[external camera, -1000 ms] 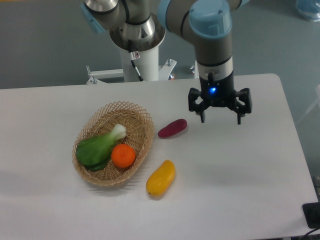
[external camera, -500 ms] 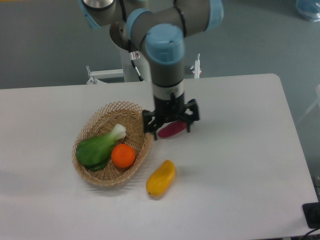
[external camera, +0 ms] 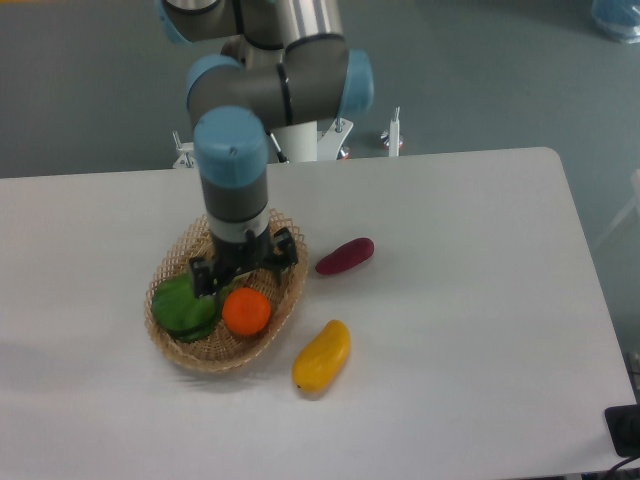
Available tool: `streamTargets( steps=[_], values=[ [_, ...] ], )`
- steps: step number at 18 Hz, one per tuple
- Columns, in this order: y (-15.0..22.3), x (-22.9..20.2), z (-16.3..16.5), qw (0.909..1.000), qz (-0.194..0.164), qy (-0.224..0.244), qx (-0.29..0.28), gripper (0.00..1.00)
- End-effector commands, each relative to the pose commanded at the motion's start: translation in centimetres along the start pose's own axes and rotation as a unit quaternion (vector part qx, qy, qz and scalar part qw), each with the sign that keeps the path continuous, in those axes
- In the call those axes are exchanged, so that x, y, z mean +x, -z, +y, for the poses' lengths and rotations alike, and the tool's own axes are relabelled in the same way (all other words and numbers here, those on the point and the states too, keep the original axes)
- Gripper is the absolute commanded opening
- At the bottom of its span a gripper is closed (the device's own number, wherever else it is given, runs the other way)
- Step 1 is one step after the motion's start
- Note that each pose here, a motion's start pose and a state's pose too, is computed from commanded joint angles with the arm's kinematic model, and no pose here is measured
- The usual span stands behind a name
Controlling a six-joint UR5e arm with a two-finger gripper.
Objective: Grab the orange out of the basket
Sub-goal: 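Move the open gripper over the basket and lower it toward the orange, then close the gripper around the orange inside the basket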
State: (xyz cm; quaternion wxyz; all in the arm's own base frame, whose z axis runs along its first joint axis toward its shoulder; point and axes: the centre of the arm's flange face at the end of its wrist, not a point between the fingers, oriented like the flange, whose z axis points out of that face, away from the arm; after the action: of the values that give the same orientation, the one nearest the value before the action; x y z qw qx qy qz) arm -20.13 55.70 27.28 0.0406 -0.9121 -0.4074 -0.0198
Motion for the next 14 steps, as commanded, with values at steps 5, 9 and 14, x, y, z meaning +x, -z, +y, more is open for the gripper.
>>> streamTargets(
  steps=[5, 9, 14],
  values=[
    [-0.6, -0.1, -0.2, 1.0000, -0.003, 0.001, -0.004, 1.00],
    [-1.7, -0.3, -0.7, 0.9999, -0.006, 0.002, -0.011, 1.00],
    [-3.3, -1.2, -0.9, 0.9995, -0.024, 0.007, -0.020, 1.00]
  ],
)
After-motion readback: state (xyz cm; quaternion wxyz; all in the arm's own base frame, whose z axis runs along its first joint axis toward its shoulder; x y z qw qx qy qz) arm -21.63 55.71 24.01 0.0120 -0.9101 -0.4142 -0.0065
